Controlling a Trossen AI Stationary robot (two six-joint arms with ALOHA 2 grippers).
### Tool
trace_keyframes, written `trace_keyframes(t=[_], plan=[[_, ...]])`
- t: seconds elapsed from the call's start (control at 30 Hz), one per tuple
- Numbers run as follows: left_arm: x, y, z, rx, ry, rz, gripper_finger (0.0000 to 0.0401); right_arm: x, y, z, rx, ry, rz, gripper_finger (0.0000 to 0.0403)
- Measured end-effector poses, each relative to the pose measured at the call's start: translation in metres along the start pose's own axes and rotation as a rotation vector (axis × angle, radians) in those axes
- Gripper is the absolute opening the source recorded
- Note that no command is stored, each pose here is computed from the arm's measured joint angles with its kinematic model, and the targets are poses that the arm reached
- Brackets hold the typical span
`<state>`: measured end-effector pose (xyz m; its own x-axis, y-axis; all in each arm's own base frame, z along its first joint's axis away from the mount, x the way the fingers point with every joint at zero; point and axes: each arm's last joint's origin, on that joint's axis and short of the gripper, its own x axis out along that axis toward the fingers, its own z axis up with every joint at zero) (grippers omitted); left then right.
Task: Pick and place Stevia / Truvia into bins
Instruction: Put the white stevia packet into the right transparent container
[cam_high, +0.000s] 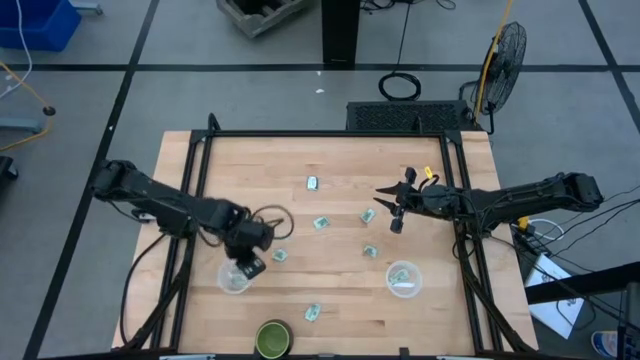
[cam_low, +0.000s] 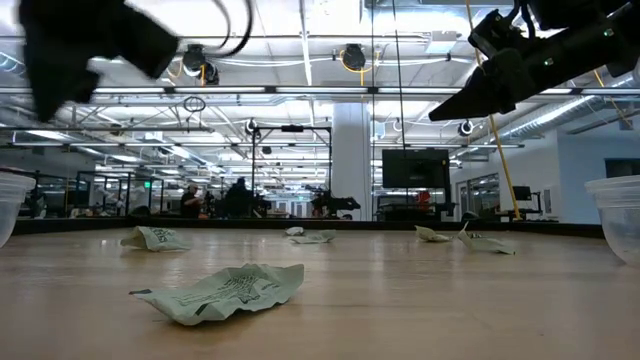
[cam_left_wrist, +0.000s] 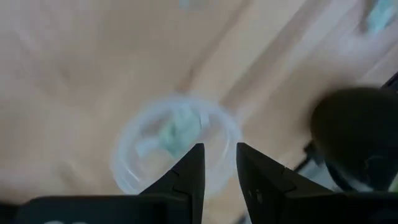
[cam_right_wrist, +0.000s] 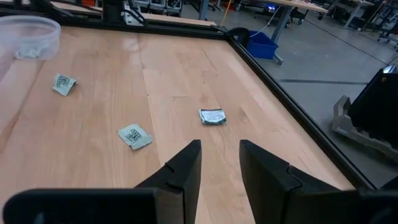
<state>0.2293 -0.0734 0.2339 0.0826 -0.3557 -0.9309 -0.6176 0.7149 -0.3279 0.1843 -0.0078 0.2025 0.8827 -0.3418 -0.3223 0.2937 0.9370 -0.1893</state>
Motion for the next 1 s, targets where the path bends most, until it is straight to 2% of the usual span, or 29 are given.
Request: trace_keyframes(t=[0.1, 0.2, 0.3, 0.4, 0.57, 0.73, 0.9, 1.0], plan=[[-0.02, -0.004, 0.015, 0.149, -0.191, 0.04, 0.0097, 0.0, 0.001, -0.002, -0.006, 0.014, 0.034, 0.0105], [-0.039, -0.008, 0.03, 0.262, -0.415, 0.128, 0.0097, 0.002, 0.006, -0.004, -0.001, 0.027, 0.17, 0.0105], [-0.052, -0.008, 0.044, 0.318, -0.6, 0.214, 0.0097, 0.007, 0.012, -0.006, 0.041, 0.04, 0.283, 0.0105], [-0.06, -0.007, 0.056, 0.335, -0.732, 0.263, 0.0097, 0.015, 0.015, -0.014, 0.045, 0.098, 0.288, 0.0105], [-0.068, -0.001, 0.069, 0.331, -0.802, 0.293, 0.0097, 0.035, 0.024, -0.033, 0.018, 0.207, 0.274, 0.0105], [-0.071, 0.006, 0.075, 0.301, -0.808, 0.305, 0.0097, 0.052, 0.03, -0.048, -0.001, 0.261, 0.237, 0.0105], [-0.073, 0.01, 0.079, 0.331, -0.804, 0.334, 0.0097, 0.061, 0.034, -0.059, 0.016, 0.295, 0.229, 0.0105], [-0.074, 0.013, 0.08, 0.34, -0.803, 0.345, 0.0097, 0.064, 0.033, -0.064, -0.011, 0.315, 0.148, 0.0105]])
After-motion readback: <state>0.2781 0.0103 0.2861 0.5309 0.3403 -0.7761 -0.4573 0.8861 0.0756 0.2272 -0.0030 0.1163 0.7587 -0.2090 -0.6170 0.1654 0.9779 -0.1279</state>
